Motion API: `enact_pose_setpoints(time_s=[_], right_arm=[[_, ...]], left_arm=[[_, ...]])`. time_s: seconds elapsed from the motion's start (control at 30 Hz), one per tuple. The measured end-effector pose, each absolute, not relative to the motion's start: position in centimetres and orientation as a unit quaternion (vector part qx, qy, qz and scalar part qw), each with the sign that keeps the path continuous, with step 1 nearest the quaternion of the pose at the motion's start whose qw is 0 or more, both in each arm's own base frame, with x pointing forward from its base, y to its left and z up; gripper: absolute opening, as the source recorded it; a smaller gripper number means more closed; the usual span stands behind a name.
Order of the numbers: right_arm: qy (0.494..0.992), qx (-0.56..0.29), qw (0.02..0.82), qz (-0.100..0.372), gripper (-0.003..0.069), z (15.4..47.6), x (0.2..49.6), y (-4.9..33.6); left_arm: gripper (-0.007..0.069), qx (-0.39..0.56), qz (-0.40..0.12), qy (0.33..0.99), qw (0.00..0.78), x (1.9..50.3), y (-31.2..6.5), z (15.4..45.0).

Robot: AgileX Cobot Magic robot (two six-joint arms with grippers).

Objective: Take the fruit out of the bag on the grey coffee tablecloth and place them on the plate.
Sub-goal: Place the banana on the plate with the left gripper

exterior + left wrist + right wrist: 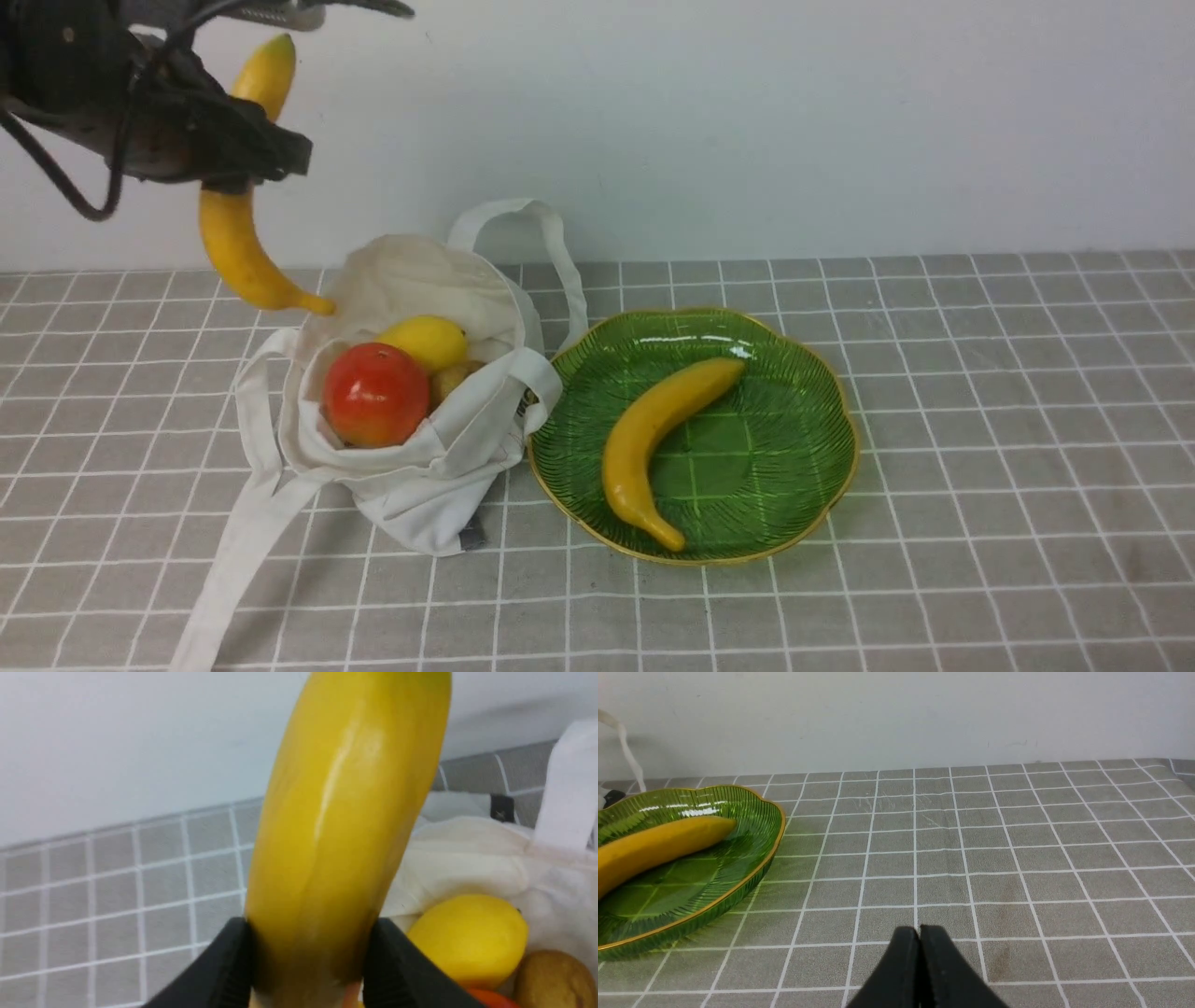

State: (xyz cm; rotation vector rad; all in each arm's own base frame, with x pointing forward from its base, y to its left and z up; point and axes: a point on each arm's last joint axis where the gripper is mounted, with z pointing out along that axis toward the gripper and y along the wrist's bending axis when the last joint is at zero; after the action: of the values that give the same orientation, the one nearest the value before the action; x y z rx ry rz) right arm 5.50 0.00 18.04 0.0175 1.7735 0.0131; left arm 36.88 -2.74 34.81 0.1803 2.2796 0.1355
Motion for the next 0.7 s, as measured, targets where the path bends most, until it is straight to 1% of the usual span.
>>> enact_pose_setpoints(time_s=[0.07, 0.17, 0.23, 0.33, 0.37, 0.4, 0.47, 0.5, 0.53, 0.6, 0.63, 0.67, 0.7], right_arm=[[0.775, 0.008, 0.632, 0.006, -0.0015, 18.0, 5.5, 0.0], [0.775, 0.008, 0.632, 0.006, -0.0015, 18.0, 5.5, 0.0], [0.775, 0.008, 0.632, 0.006, -0.0015, 18.0, 5.5, 0.0], [0.775, 0.008, 0.632, 0.006, -0.0015, 18.0, 5.5, 0.0], [0.775, 0.008, 0.632, 0.006, -0.0015, 18.0, 5.5, 0.0], [0.775, 0.008, 0.632, 0.006, -0.0015, 18.0, 5.5, 0.0], [0.775, 0.008, 0.632, 0.006, -0.0015, 18.0, 5.5, 0.0], [0.775, 0.008, 0.632, 0.006, -0.0015, 18.0, 5.5, 0.0], [0.775, 0.008, 0.632, 0.006, -0.0015, 18.0, 5.5, 0.0], [0.775, 0.008, 0.632, 0.006, -0.0015, 18.0, 5.5, 0.0], [0.775, 0.008, 0.632, 0.006, -0.0015, 18.0, 5.5, 0.0], [0.775, 0.008, 0.632, 0.006, -0.0015, 18.0, 5.5, 0.0], [0.775, 0.008, 0.632, 0.006, -0.0015, 18.0, 5.5, 0.0]], left_arm=[[0.0276, 0.058, 0.048, 0.896, 0.438, 35.6, -2.6, 36.8], [0.0276, 0.042, 0.023, 0.883, 0.467, 33.8, -3.0, 39.1], [0.0276, 0.034, -0.022, 0.879, 0.475, 32.5, -4.2, 40.3], [0.0276, 0.033, -0.093, 0.889, 0.447, 31.5, -6.5, 40.3], [0.0276, 0.04, -0.138, 0.898, 0.417, 31.3, -8.5, 39.6], [0.0276, 0.043, -0.142, 0.899, 0.412, 31.4, -8.7, 39.4], [0.0276, 0.062, -0.179, 0.904, 0.384, 31.5, -11.0, 38.4], [0.0276, 0.09, -0.205, 0.908, 0.354, 32.0, -13.4, 36.8], [0.0276, 0.106, -0.216, 0.907, 0.345, 32.1, -14.6, 36.2], [0.0276, 0.143, -0.235, 0.905, 0.326, 32.6, -17.7, 34.1], [0.0276, 0.165, -0.24, 0.901, 0.321, 32.9, -19.6, 32.6], [0.0276, 0.17, -0.239, 0.902, 0.317, 33.1, -19.9, 32.2], [0.0276, 0.191, -0.239, 0.899, 0.312, 33.2, -21.7, 30.6]])
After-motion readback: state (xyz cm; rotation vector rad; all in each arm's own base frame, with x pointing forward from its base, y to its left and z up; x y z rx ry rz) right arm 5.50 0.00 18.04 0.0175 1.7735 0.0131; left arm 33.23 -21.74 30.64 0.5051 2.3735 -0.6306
